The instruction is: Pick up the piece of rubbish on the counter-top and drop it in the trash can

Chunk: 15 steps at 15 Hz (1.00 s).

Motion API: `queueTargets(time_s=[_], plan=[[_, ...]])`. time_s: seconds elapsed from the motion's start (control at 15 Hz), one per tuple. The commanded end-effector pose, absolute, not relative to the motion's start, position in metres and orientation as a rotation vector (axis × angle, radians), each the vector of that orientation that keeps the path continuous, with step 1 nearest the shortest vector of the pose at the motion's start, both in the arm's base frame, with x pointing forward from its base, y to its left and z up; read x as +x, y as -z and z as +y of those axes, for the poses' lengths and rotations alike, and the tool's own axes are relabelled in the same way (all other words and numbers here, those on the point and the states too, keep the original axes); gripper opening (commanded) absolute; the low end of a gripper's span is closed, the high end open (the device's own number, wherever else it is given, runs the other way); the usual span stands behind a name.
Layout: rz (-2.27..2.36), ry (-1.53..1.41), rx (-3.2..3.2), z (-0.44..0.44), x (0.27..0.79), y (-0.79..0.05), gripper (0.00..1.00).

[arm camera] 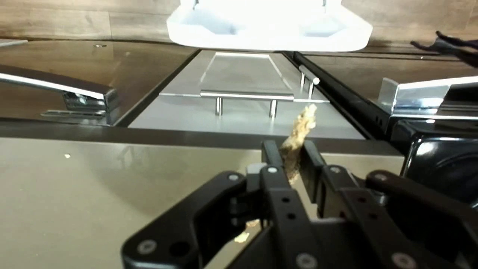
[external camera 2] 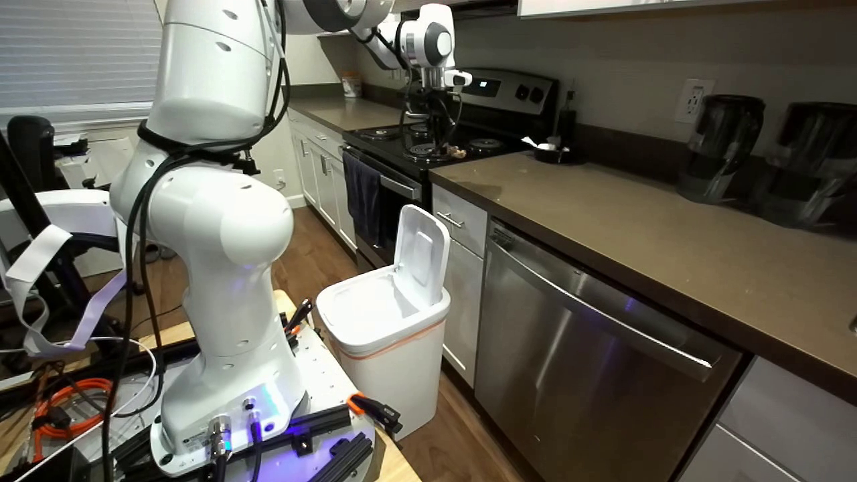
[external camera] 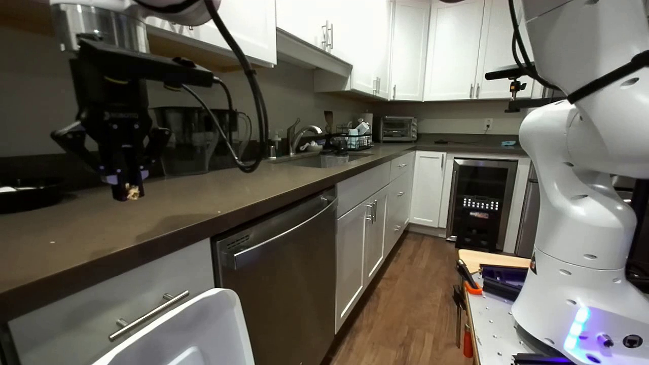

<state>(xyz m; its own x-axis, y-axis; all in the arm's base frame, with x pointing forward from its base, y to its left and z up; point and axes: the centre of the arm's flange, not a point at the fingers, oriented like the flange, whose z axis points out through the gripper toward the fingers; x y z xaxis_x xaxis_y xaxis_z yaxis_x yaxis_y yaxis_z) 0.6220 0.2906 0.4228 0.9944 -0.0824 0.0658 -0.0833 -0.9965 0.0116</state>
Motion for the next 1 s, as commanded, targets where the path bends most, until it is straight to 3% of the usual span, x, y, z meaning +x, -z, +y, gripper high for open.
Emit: queueTargets(time_s=[0.0, 0.47, 0.53, 0.67, 0.93], plan=[[-0.078, -0.023, 3.181, 0.260, 0.542, -0.431, 0.08], [-0.042, 0.168, 3.216, 0.246, 0.462, -0.427, 0.10], [-0.036, 0.190, 3.218, 0.243, 0.451, -0.428, 0.44], [-0.024, 0.207, 3.228, 0.239, 0.435, -0.434, 0.49], [0.020, 0.178, 3.258, 0.239, 0.416, -0.446, 0.74]])
